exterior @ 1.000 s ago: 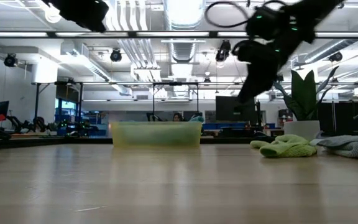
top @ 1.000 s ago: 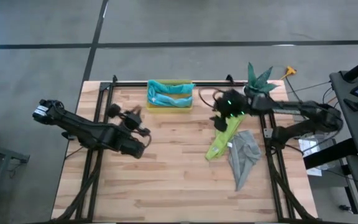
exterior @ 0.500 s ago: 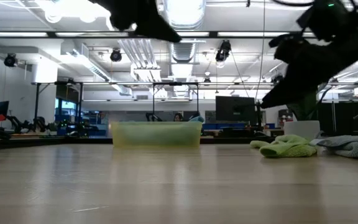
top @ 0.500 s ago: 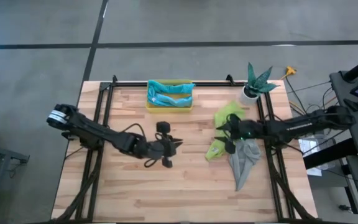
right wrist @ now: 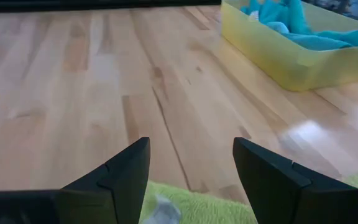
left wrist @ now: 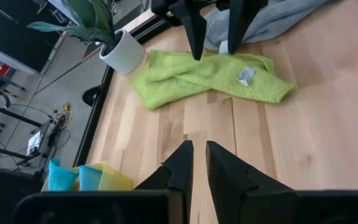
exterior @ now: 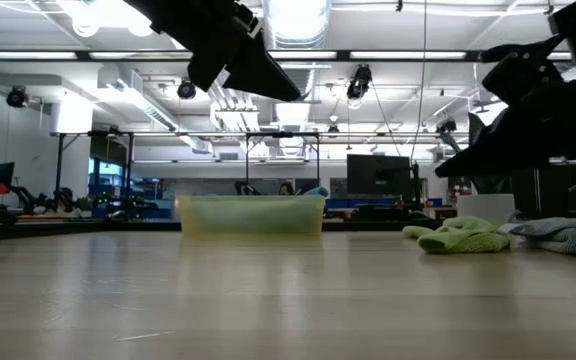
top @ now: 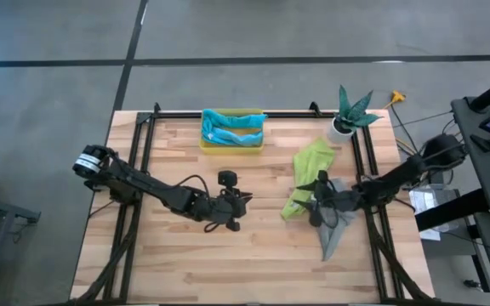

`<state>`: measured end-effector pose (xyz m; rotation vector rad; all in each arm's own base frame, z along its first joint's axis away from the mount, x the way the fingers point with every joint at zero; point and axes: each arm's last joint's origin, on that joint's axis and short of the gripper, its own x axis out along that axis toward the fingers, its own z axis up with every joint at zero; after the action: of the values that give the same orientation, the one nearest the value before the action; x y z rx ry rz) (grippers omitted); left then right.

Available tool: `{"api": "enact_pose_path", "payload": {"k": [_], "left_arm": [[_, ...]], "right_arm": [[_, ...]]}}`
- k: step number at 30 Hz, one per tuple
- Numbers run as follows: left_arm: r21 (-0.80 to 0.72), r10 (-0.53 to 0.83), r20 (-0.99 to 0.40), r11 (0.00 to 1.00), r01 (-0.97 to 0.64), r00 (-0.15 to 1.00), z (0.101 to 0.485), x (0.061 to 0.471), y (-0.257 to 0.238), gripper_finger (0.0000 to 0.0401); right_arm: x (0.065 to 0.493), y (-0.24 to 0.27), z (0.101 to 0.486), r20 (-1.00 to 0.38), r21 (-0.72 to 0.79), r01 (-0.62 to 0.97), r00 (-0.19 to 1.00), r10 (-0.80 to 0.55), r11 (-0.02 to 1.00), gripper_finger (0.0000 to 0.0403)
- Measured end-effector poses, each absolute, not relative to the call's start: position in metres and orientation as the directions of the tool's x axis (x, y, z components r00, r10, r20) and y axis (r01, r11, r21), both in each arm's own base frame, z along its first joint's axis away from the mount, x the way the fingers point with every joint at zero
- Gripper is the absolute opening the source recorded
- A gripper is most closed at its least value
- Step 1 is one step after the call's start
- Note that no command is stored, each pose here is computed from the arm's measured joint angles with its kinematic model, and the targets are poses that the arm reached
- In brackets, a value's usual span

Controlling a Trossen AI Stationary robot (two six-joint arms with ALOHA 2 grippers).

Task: Roll microfiber towels into tight, uniform cylinder then place into a basket
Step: Roll the green towel

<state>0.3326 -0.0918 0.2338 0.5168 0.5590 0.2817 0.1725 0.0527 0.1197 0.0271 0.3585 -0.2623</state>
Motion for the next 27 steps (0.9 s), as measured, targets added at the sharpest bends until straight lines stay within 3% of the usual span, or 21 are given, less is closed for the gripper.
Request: {"api": "enact_pose_path", "payload": {"k": [8,13,27], "left_arm": [[0.535,0.392,-0.426,0.836,-0.122,0.816,0.235,0.333,-0.091,0.0030],[0.539,0.392,-0.432,0.834,-0.117,0.812,0.233,0.332,-0.091,0.0030],[0.538,0.392,-0.431,0.835,-0.117,0.813,0.232,0.332,-0.091,0.0030]], "right_arm": [[0.199,0.058,0.120,-0.369,-0.197,0.238,0.881,-0.297,0.951,0.0226],[0.214,0.064,0.120,-0.380,-0.196,0.247,0.873,-0.306,0.949,0.0226],[0.217,0.060,0.099,-0.414,-0.268,0.457,0.741,-0.529,0.848,0.0226]]}}
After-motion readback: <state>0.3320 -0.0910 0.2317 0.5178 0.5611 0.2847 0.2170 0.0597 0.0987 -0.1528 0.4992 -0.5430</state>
